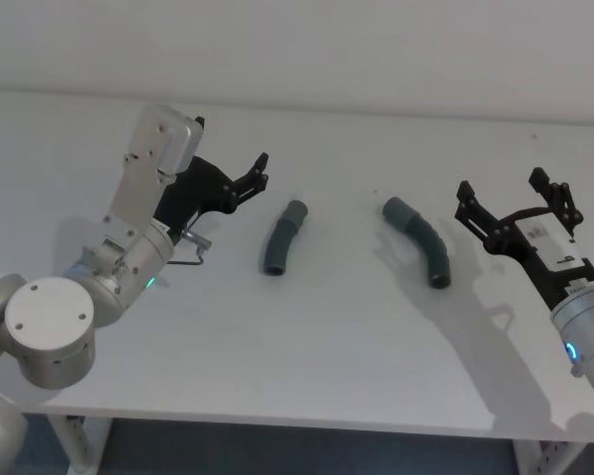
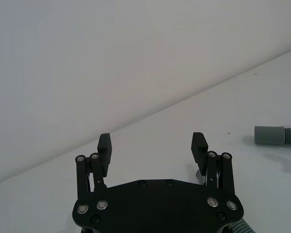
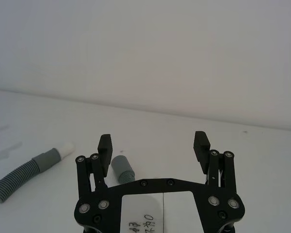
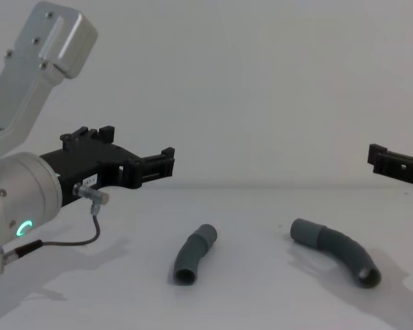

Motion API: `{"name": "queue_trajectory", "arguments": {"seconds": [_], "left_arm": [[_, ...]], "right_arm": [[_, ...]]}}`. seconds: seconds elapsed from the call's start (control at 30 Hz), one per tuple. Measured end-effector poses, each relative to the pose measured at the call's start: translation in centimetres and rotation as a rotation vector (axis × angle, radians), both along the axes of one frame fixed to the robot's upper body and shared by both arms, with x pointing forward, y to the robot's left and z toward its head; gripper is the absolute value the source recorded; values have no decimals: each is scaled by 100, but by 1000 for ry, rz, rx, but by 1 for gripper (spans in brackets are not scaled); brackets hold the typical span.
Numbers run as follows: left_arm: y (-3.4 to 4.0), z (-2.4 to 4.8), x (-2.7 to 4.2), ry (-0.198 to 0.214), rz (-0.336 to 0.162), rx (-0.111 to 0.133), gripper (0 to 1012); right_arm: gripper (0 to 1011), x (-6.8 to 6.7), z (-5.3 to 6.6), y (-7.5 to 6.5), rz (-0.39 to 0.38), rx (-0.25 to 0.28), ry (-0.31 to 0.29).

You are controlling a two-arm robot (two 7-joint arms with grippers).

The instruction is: Use both hands to pick up one end of the pipe from the table, align the ends, and insert them.

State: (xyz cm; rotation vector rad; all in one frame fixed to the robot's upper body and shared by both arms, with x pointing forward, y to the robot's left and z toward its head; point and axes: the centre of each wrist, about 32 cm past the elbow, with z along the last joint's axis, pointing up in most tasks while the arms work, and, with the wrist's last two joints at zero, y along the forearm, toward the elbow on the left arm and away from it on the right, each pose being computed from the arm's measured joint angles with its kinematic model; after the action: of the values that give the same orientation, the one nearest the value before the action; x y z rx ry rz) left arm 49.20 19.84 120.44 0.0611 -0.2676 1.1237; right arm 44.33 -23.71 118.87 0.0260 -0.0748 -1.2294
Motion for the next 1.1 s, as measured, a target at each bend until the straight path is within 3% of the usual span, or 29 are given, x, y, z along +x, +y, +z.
{"name": "queue_trajectory", "arguments": {"seconds": [1.1], "left_arm": [[0,0,0,0,0,0,1000]], "right_arm": [[1001,0,0,0,0,0,0]]}}
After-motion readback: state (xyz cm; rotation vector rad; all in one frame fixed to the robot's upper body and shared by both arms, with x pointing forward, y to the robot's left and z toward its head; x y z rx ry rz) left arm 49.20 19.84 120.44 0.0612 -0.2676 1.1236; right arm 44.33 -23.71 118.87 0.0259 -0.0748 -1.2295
